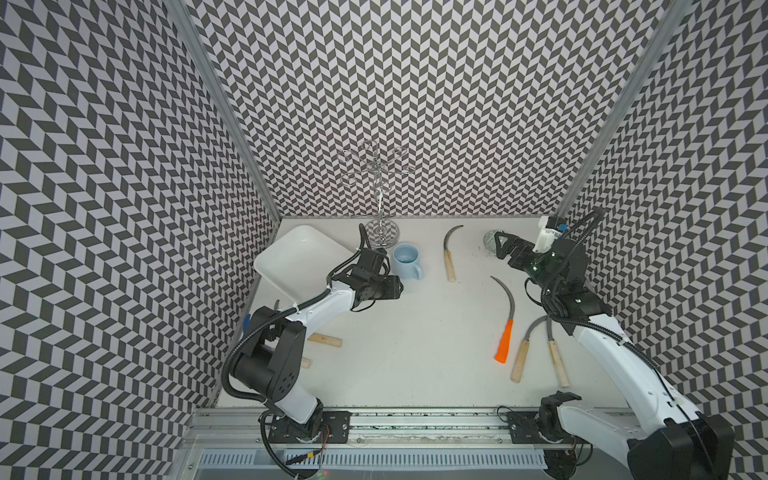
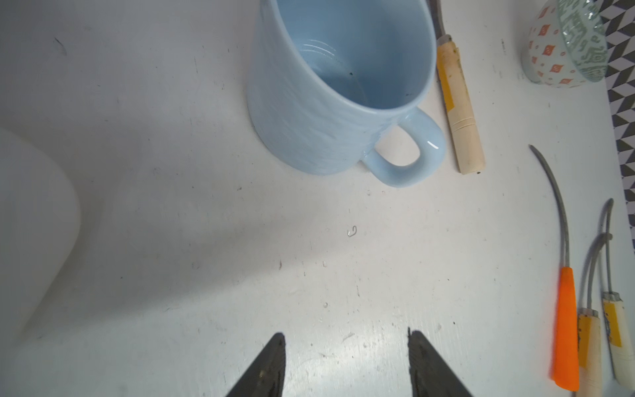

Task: Put small sickles into storage boxes
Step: Move the distractor to the center of the board.

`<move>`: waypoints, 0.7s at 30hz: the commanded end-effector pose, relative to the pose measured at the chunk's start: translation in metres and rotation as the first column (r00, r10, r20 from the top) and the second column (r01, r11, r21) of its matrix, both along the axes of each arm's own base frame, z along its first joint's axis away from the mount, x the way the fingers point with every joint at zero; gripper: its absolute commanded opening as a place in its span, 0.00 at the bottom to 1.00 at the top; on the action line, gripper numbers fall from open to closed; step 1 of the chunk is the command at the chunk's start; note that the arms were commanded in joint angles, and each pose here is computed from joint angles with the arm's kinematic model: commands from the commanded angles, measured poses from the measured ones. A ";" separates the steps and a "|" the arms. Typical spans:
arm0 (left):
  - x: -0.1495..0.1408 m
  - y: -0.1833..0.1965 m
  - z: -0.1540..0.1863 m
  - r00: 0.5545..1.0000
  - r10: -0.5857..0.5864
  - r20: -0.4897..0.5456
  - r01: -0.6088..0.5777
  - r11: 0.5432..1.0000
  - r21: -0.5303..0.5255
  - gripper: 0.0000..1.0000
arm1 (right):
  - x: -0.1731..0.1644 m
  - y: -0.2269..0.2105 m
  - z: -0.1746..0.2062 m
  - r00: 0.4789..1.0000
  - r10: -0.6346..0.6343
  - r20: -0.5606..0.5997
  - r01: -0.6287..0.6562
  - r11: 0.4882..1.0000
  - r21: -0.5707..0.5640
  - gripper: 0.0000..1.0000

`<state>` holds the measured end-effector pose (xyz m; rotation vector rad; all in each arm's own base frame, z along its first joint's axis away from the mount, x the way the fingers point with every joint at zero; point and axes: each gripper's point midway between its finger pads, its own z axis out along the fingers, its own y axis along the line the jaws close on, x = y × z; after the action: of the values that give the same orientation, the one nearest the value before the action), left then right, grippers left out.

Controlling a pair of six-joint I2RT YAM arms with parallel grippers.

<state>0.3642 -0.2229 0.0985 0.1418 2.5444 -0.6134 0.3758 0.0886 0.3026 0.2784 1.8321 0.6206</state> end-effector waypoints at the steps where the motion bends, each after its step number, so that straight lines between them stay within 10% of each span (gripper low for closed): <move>1: 0.027 -0.009 0.010 0.997 -0.002 0.082 0.001 1.000 0.011 0.58 | -0.004 0.006 0.013 0.999 0.026 0.020 -0.027 0.999 0.039 1.00; 21: 0.101 -0.019 -0.009 0.984 0.029 0.174 -0.047 0.994 0.095 0.48 | 0.008 0.006 -0.015 0.999 0.005 -0.034 -0.005 1.000 0.002 1.00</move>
<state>0.4438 -0.2384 0.0729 0.1741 2.4738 -0.4495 0.3792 0.0934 0.2860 0.2858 1.8874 0.6263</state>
